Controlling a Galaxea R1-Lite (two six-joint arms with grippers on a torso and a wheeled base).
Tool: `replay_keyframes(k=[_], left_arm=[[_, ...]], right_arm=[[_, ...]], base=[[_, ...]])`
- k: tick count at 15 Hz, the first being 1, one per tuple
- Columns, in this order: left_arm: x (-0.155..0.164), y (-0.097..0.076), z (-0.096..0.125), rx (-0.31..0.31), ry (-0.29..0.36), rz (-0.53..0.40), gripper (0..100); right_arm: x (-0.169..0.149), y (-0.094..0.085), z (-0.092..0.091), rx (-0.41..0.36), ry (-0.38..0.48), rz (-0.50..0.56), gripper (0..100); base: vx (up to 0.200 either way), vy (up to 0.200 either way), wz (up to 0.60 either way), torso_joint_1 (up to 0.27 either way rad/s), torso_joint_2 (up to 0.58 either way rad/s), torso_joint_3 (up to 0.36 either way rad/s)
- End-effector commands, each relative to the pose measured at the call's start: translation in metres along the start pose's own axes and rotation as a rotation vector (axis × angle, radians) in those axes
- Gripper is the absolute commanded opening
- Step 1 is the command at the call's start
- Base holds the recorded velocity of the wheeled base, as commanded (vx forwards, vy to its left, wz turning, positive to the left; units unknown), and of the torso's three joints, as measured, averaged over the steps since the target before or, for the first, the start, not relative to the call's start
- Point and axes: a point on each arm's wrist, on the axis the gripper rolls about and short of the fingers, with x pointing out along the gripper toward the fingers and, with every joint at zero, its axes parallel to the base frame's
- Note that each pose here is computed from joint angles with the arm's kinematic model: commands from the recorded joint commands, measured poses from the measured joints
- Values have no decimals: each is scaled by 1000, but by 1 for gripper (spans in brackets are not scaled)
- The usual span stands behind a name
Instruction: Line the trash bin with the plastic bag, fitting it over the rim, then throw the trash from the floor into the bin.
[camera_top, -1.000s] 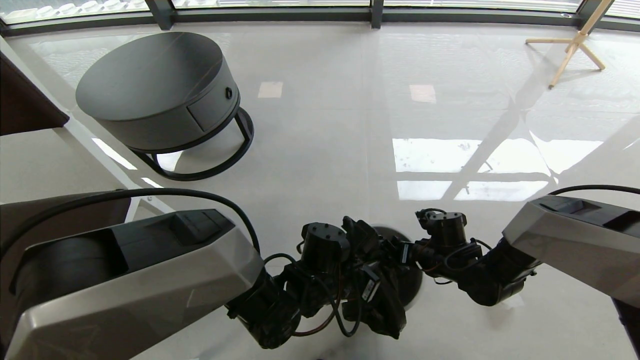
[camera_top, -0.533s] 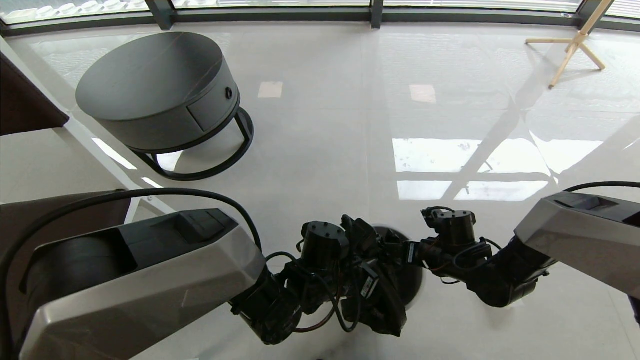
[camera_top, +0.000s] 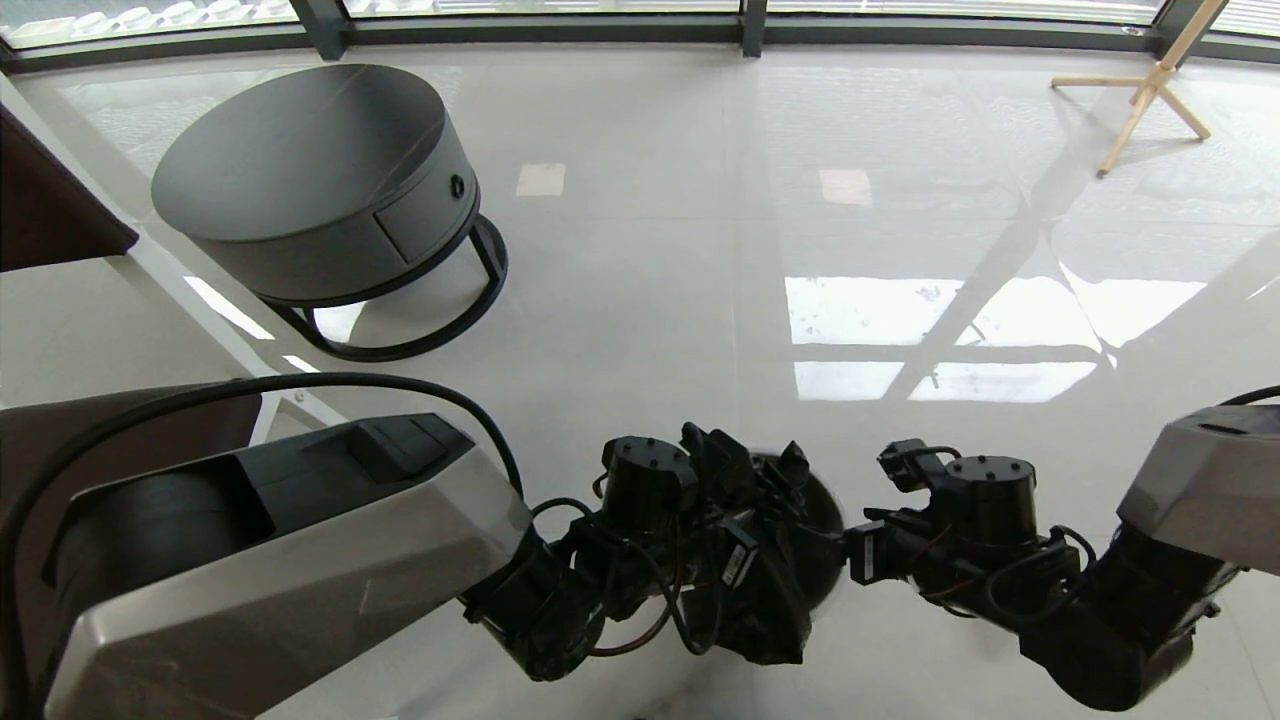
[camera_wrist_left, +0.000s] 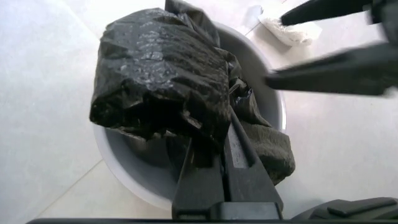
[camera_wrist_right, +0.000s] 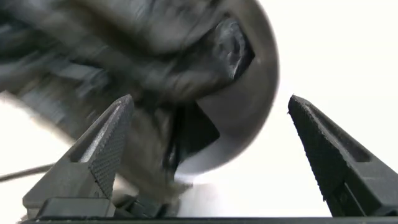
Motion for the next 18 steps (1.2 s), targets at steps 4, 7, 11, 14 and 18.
replay_keyframes(k=[4, 7, 11, 14, 18], left_arm=[[0, -1, 0, 0, 2, -2, 0], [0, -1, -1, -1, 14, -4, 0], [0, -1, -1, -1, 12, -4, 0], [0, -1, 0, 0, 11, -4, 0], [-1, 0, 1, 0, 6, -3, 0]], right_arm=[[-34, 46, -26, -175, -1, 140, 100], [-34, 52, -30, -193, 8, 119, 100], [-23, 47, -43, -292, 44, 15, 100], [-13, 48, -41, -327, 1, -13, 100], [-25, 39, 7, -122, -179, -5, 100]], base=[[0, 0, 0, 0, 0, 0], [0, 0, 0, 0, 0, 0], [0, 0, 0, 0, 0, 0], [0, 0, 0, 0, 0, 0], [0, 0, 0, 0, 0, 0]])
